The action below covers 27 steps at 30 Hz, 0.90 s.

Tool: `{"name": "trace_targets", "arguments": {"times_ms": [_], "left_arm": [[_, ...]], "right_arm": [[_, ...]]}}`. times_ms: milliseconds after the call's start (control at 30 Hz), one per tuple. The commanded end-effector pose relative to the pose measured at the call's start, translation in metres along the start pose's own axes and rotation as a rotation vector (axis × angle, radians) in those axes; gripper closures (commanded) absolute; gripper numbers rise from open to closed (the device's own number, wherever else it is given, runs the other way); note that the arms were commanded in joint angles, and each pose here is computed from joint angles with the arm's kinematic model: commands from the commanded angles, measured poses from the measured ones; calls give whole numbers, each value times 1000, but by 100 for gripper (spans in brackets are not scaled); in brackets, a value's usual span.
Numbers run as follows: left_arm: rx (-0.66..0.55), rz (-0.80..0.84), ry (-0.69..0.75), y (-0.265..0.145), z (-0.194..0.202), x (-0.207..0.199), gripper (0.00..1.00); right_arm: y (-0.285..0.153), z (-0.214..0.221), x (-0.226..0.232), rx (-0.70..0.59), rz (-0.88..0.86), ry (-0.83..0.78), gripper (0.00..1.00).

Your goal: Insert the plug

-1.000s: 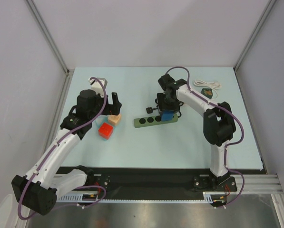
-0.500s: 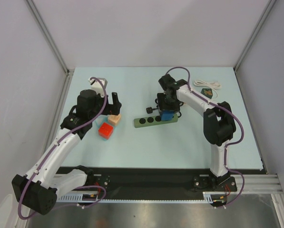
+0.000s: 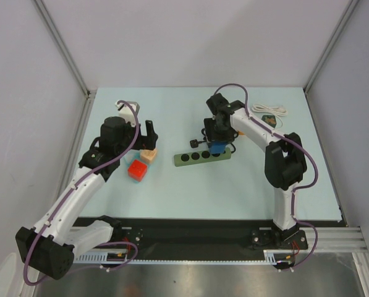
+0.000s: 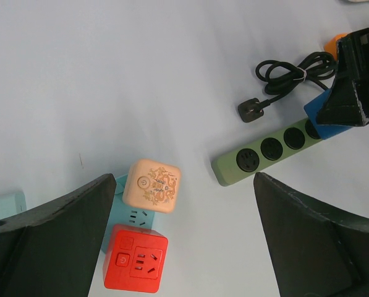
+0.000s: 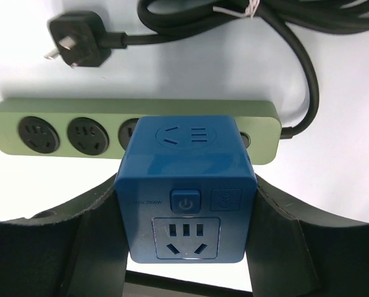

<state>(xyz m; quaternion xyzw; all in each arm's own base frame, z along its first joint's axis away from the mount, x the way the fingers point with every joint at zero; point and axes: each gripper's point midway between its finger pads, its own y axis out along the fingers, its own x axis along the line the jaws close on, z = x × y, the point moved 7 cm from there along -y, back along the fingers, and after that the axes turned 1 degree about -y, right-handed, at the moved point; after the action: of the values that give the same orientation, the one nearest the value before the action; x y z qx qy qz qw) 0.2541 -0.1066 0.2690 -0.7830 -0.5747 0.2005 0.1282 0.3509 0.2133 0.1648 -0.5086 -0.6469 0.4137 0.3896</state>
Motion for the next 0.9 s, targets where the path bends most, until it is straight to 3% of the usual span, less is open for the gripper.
{"name": "trace_targets", "arguments": {"times_ms": [0,533,867], "left_arm": [[-22,8,3,1,-3,-2,0],[-15,10,4,2,-2,-2,0],[-8,12,3,3,-1,-2,0]], "right_arm": [[-9,4,-2,-24,2,-4,100],[13,20,-4,-17,31,-50,100],[54,61,-2,97,36,-40,100]]}}
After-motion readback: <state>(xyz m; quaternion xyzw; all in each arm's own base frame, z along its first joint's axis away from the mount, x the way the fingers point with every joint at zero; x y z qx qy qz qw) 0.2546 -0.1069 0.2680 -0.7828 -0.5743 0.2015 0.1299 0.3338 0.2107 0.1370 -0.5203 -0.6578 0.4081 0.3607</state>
